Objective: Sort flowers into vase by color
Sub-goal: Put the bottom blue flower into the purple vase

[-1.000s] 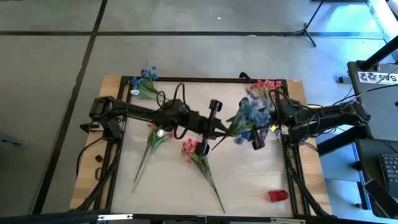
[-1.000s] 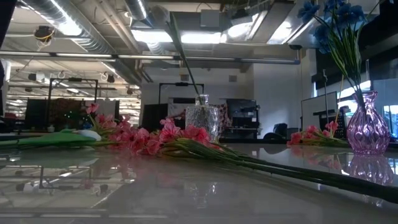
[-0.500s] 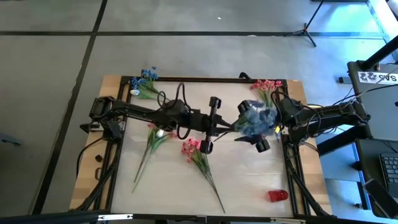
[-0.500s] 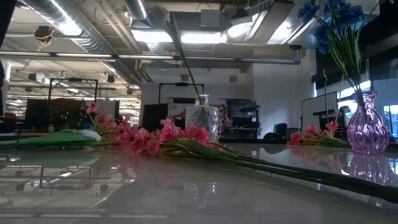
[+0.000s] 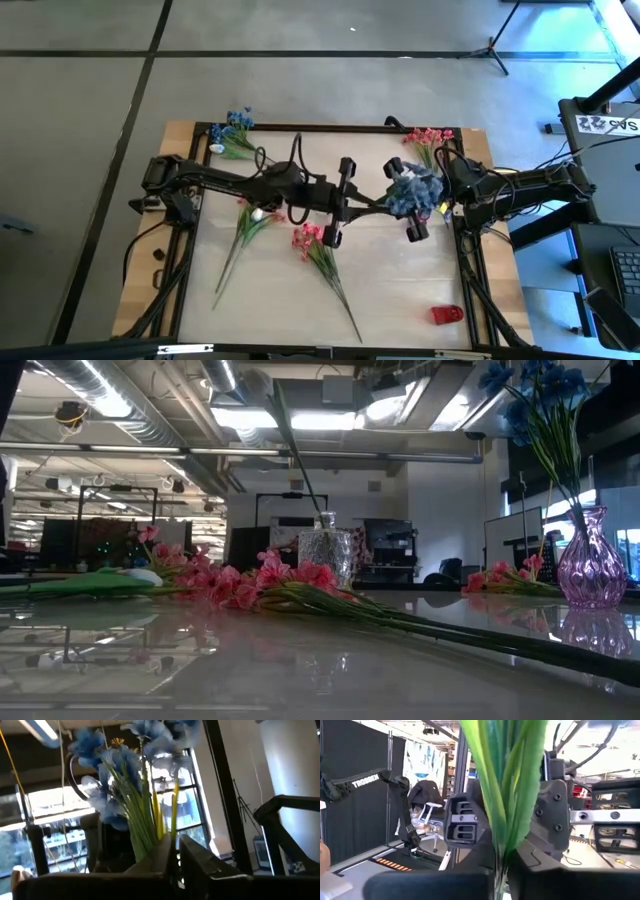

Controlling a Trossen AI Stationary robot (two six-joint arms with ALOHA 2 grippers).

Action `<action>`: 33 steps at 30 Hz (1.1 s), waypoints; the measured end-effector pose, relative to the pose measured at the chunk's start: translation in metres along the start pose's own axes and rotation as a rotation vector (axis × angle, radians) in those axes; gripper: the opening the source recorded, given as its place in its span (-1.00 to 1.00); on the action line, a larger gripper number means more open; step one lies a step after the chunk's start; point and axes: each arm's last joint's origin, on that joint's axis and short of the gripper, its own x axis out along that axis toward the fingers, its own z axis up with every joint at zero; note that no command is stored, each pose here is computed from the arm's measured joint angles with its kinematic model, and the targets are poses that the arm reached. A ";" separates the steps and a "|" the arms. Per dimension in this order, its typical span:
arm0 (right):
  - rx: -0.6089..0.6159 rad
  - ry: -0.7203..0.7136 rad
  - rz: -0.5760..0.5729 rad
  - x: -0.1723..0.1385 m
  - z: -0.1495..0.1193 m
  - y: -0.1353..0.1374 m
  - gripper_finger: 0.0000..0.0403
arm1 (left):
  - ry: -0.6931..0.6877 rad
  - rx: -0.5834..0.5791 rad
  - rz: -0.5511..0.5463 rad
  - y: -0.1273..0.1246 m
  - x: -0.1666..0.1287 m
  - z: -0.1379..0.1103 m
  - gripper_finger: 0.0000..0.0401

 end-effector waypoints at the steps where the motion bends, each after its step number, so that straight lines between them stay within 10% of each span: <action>1: 0.003 0.001 -0.013 0.000 0.000 0.000 -0.88 | 0.013 -0.003 0.009 -0.002 0.000 0.002 -0.74; 18: 0.014 -0.191 -0.328 -0.081 0.073 0.006 -0.89 | 0.417 0.105 0.201 -0.071 -0.029 0.049 -0.20; 33: 0.019 0.203 -0.865 -0.172 0.085 0.013 -0.93 | 0.651 -0.065 0.043 -0.147 -0.052 0.042 -0.33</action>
